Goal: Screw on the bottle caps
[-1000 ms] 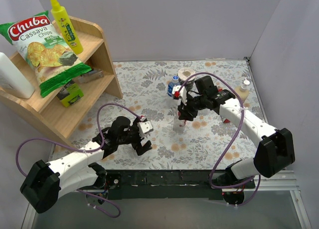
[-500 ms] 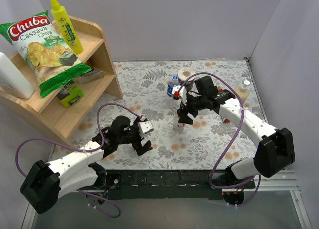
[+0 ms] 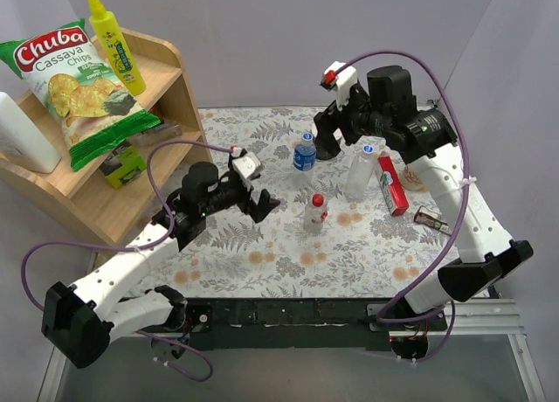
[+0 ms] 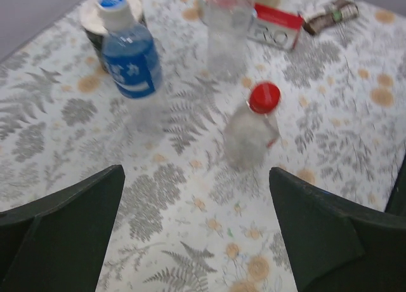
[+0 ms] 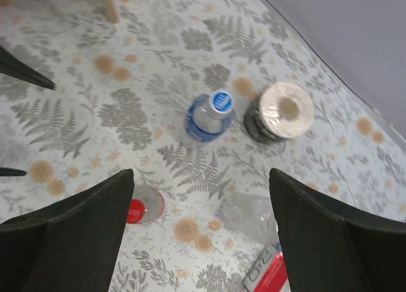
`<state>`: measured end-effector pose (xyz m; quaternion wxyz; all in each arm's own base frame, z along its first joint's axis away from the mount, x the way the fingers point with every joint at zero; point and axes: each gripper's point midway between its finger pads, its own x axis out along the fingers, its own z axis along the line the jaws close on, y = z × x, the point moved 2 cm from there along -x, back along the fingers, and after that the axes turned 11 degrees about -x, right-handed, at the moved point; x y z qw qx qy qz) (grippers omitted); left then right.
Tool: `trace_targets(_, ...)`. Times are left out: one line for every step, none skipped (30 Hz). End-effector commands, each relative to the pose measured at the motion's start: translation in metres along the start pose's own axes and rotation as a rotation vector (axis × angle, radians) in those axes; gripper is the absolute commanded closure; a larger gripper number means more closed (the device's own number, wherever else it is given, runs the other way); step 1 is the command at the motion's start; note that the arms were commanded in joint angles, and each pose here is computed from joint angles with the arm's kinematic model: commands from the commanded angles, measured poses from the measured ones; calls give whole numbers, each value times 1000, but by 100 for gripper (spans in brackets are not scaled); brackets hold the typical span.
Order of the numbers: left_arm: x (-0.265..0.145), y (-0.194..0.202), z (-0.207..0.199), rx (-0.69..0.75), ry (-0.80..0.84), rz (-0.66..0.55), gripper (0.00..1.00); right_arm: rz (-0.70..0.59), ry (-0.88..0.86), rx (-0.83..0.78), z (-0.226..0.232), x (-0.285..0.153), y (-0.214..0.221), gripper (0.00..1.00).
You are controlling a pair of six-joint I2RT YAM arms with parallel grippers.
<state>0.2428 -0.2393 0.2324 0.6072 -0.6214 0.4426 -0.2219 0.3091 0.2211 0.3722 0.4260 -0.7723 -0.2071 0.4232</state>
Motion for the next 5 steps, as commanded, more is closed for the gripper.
trace_targets(1,-52,34,-153,-174,-133,2,286,288,164,-35,-1,57,7)
trace_targets(2,-55,39,-178,-203,-147,2,304,274,158,-31,4,70,7)
trace_targets(2,-53,48,-216,-255,-155,2,286,268,157,-31,4,69,7)
trace_targets(5,-48,50,-250,-261,-147,2,264,272,159,-32,2,64,7)
trace_targets(6,-45,48,-239,-241,-132,2,236,286,159,-37,-3,54,6)
